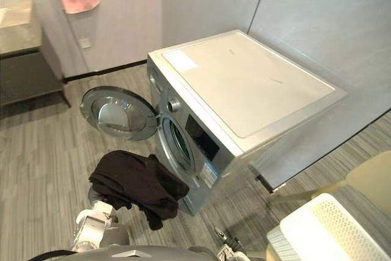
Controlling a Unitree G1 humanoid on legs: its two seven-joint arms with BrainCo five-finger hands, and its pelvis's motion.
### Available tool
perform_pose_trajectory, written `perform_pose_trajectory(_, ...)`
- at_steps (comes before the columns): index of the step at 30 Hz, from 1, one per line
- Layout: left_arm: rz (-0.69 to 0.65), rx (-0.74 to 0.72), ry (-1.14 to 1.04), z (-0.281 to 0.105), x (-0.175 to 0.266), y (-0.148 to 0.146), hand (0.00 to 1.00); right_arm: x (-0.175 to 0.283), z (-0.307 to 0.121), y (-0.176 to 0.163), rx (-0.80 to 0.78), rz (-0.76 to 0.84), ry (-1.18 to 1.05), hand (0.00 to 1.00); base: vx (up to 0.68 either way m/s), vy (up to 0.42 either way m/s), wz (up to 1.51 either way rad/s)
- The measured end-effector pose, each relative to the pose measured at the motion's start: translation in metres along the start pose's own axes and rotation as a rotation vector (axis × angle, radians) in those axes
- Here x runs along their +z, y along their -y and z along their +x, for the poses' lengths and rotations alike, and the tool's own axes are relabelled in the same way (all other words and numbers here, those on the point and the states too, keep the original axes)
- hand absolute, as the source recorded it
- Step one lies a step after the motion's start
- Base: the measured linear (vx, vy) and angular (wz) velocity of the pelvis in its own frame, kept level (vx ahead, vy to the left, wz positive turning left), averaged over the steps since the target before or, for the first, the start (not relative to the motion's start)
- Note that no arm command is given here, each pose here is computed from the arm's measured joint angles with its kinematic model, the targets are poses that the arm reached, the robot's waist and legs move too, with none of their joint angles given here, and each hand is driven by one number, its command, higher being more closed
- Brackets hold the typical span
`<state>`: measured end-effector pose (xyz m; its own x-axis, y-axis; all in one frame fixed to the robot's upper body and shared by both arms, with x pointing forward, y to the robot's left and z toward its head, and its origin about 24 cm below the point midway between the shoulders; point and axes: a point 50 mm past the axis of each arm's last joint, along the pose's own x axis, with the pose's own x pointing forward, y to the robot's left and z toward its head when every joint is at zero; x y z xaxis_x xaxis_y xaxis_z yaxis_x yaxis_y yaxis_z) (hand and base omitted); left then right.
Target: Pick up the laundry basket with both hands and put the clothes into the washing machine.
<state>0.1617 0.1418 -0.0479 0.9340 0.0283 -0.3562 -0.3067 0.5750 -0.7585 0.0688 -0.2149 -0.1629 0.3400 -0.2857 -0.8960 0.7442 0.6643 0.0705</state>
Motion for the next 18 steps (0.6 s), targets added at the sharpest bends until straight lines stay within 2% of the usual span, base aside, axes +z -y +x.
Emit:
perform_pose_trajectory(1,-0.002,0.013,-0.012,-0.001,-0.003,-0.003,1.00,0.000,0.000,0.006,-0.018,0.008,-0.001,0.00,0.44,0.818,-1.15)
perform_pose_trajectory(3,0.067,0.061,-0.040,-0.002,0.003,-0.022,1.00,-0.031,-0.007,0.014,-0.063,0.090,-0.087,0.00,0.39,0.661,-0.71)
perform_pose_trajectory(7,0.139,0.008,-0.032,0.012,0.015,-0.015,1.00,-0.044,-0.011,0.021,-0.113,0.198,-0.122,0.00,0.32,0.527,-0.47)
perform_pose_trajectory(10,0.161,0.022,-0.021,0.009,0.019,-0.020,1.00,-0.044,-0.011,0.025,-0.131,0.230,-0.118,0.00,0.17,0.361,-0.99)
perform_pose_trajectory(14,0.140,0.037,-0.019,0.005,0.015,-0.022,1.00,-0.035,-0.010,0.024,-0.109,0.224,-0.079,0.00,0.08,0.124,-1.33)
perform_pose_trajectory(18,0.069,0.010,-0.040,0.012,-0.002,-0.007,1.00,-0.021,-0.007,0.022,-0.067,0.167,-0.038,0.00,-0.04,0.002,-0.89)
